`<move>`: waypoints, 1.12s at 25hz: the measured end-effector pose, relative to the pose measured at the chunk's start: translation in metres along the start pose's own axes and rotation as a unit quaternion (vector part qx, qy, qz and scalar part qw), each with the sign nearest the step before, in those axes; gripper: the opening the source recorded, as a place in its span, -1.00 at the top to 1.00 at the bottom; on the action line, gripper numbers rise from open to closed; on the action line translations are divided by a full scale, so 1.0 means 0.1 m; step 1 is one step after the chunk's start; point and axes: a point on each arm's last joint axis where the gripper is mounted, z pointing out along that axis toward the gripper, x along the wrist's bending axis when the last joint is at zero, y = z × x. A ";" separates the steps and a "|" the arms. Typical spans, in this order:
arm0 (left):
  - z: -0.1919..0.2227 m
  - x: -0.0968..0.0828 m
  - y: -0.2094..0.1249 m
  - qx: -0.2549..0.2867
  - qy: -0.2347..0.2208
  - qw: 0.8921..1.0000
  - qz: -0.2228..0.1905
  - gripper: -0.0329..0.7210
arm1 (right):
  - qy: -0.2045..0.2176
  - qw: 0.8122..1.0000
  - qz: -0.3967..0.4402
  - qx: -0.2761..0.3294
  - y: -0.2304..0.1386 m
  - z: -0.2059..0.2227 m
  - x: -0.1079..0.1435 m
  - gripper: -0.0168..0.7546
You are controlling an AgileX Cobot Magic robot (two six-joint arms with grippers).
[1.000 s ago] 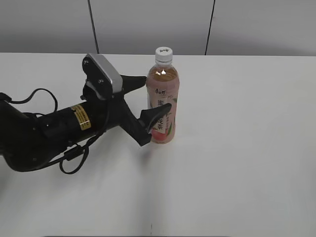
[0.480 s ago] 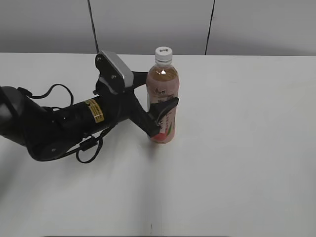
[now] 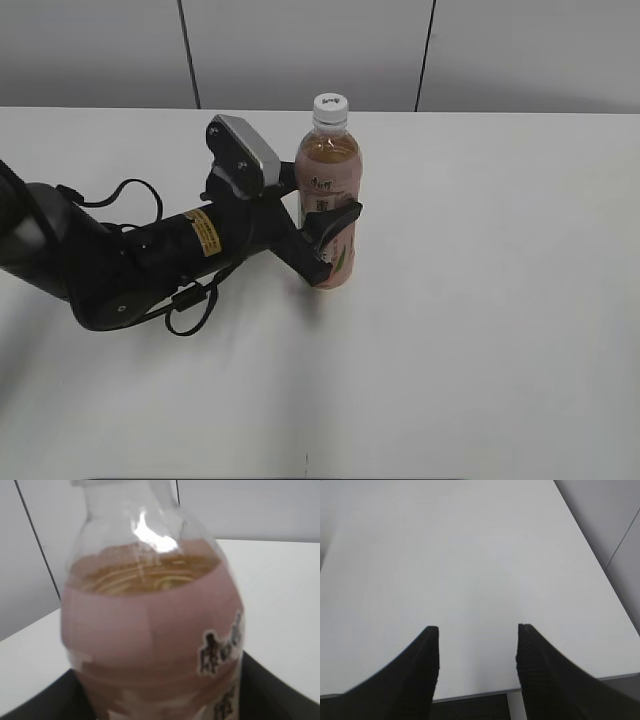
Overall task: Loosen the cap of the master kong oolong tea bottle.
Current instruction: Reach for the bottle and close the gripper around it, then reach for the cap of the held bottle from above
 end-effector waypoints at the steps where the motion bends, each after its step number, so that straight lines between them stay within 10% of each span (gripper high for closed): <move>1: 0.00 0.00 0.00 0.000 -0.001 1.000 -0.001 -0.21 | 0.000 1.000 0.000 0.000 0.00 0.00 0.00 -0.04; 13: 0.00 -0.01 0.01 -0.008 -0.005 1.000 -0.002 -0.16 | 0.022 1.000 0.014 -0.001 0.00 0.00 0.04 -0.04; 28: -0.06 -0.08 0.25 0.047 -0.062 0.995 0.066 -0.16 | 0.188 0.976 -0.025 0.105 0.84 0.56 0.27 -0.04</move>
